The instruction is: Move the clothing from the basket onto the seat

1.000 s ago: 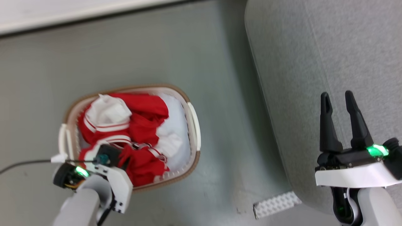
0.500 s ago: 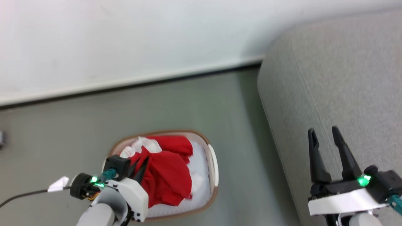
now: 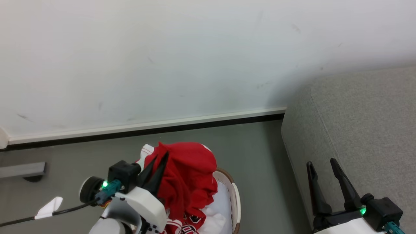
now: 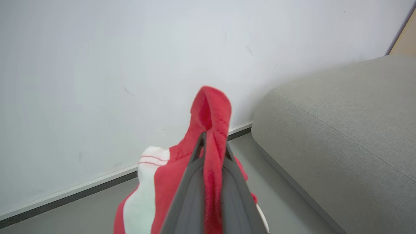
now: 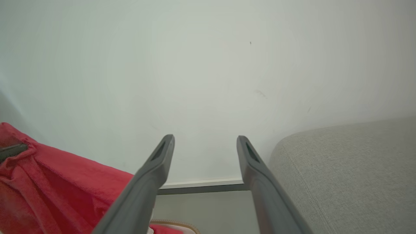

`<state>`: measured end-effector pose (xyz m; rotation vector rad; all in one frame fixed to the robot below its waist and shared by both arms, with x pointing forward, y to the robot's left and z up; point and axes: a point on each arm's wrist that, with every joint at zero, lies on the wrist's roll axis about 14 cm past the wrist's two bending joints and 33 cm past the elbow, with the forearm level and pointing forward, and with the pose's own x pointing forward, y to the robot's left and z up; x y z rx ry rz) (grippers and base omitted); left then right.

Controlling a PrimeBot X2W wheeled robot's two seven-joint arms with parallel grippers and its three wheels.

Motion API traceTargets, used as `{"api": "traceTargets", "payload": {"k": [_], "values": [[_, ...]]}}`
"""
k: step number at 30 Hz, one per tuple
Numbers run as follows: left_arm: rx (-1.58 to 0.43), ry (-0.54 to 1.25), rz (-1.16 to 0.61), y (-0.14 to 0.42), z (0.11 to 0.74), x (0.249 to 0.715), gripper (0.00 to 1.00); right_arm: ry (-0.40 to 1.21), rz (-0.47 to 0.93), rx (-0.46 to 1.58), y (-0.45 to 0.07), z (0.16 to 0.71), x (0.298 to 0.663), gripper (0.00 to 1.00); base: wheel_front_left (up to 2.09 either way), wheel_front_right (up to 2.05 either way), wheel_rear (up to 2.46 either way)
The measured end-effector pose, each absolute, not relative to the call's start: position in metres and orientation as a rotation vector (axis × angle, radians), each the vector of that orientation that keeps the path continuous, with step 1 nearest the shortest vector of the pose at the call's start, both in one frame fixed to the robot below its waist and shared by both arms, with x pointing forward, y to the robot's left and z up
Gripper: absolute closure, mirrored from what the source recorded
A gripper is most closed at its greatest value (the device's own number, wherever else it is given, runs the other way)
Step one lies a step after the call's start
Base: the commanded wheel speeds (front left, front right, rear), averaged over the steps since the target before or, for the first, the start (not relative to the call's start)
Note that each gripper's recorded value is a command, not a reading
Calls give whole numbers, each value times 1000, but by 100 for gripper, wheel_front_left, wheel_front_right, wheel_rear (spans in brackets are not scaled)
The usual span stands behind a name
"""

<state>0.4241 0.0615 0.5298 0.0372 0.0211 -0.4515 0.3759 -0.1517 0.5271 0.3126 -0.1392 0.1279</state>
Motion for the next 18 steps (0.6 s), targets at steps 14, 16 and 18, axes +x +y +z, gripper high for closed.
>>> {"api": "traceTargets", "payload": {"k": [14,16,18], "values": [[-43,-128,-541,41,598,384,100,-181,555,181,-21,553,344,0,0,0,0],[-42,-130,-559,37,601,381,100,-181,628,140,-2,553,339,0,0,0,0],[-38,-125,-586,32,602,376,100,-191,674,100,7,556,338,0,0,0,0]]}}
